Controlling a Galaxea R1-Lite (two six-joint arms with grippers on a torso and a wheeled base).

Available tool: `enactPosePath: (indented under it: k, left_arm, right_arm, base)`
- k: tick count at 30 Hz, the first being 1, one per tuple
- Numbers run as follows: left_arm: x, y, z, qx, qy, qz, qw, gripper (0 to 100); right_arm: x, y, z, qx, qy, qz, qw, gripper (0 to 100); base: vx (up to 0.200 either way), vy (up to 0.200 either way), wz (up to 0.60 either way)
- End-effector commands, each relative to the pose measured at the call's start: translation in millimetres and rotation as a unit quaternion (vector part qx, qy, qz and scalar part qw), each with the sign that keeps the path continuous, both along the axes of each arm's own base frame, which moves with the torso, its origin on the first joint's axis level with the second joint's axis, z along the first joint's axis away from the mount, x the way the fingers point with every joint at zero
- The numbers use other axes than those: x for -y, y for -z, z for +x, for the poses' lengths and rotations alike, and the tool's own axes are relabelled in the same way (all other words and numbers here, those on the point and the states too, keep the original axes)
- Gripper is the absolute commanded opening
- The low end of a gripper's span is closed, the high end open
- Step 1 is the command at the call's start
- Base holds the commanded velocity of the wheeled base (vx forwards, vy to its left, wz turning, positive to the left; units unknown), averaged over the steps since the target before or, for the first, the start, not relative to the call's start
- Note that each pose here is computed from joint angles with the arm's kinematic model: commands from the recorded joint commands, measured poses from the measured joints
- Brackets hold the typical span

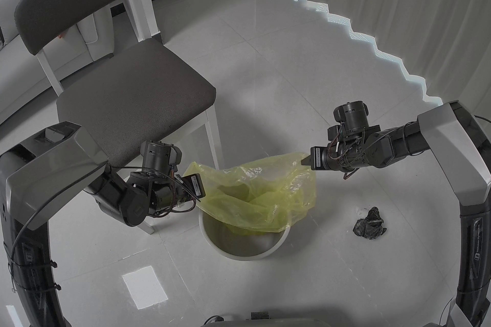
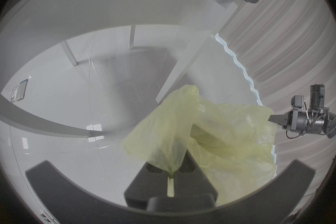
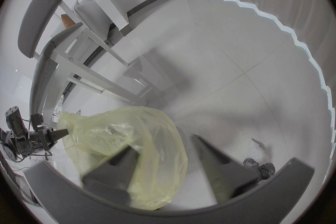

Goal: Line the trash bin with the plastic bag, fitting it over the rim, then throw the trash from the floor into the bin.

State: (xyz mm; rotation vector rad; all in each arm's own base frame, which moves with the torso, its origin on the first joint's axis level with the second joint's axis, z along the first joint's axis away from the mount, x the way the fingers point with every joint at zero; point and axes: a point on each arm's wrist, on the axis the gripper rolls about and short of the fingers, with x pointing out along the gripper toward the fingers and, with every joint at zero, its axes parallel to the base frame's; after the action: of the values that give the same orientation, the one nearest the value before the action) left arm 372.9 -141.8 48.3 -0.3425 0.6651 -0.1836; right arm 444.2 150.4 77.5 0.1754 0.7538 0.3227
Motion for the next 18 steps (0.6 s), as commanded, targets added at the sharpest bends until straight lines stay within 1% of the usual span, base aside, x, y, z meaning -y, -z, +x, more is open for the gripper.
enactPosePath:
  k: [1,2,3,7,12,13,16,17,18]
  left_arm:
    - [5.1,-4.9,-7.7,0.001,0.005,-0.007,1.0,0]
    - [5.1,-5.6,-7.7,0.002,0.005,-0.008,1.0,0]
    - [7.6,-8.5,-9.4,0.004,0.006,-0.013,0.9999,0]
    - [8.7,-11.2,-9.9,0.008,0.007,-0.014,0.9998,0]
    - [7.2,-4.0,-10.0,-0.005,0.001,-0.009,0.9999,0]
    - [6.5,-0.3,-9.9,-0.009,-0.002,-0.006,0.9999,100]
    - [3.5,4.7,-9.7,-0.013,-0.012,0.001,0.9998,100]
    - [3.5,4.7,-9.7,-0.013,-0.012,0.001,0.9998,100]
    - [0.7,6.0,-11.3,-0.016,-0.018,0.005,0.9997,100]
  right_arm:
    - [1.0,-9.5,-4.7,0.006,0.001,0.002,1.0,100]
    - [1.1,-10.6,-5.1,0.007,0.001,0.003,1.0,100]
    - [4.5,-31.0,-13.3,0.023,-0.001,0.009,0.9997,100]
    - [8.6,-66.9,-32.2,0.052,-0.004,0.019,0.9985,100]
    - [-9.7,-90.0,-67.9,0.067,-0.041,0.021,0.9967,100]
    - [-15.0,-91.3,-76.1,0.066,-0.052,0.019,0.9963,100]
    - [-28.8,-92.6,-98.0,0.063,-0.085,0.01,0.9943,100]
    - [-28.8,-92.6,-98.0,0.063,-0.085,0.01,0.9943,100]
    - [-35.2,-91.8,-109.9,0.064,-0.104,0.003,0.9925,100]
  base:
    - [0.0,0.0,0.0]
    - [0.0,0.0,0.0]
    - [0.0,0.0,0.0]
    - [0.0,0.0,0.0]
    - [0.0,0.0,0.0]
    - [0.0,0.0,0.0]
    - [0.0,0.0,0.0]
    - [0.0,0.0,0.0]
    - [0.0,0.0,0.0]
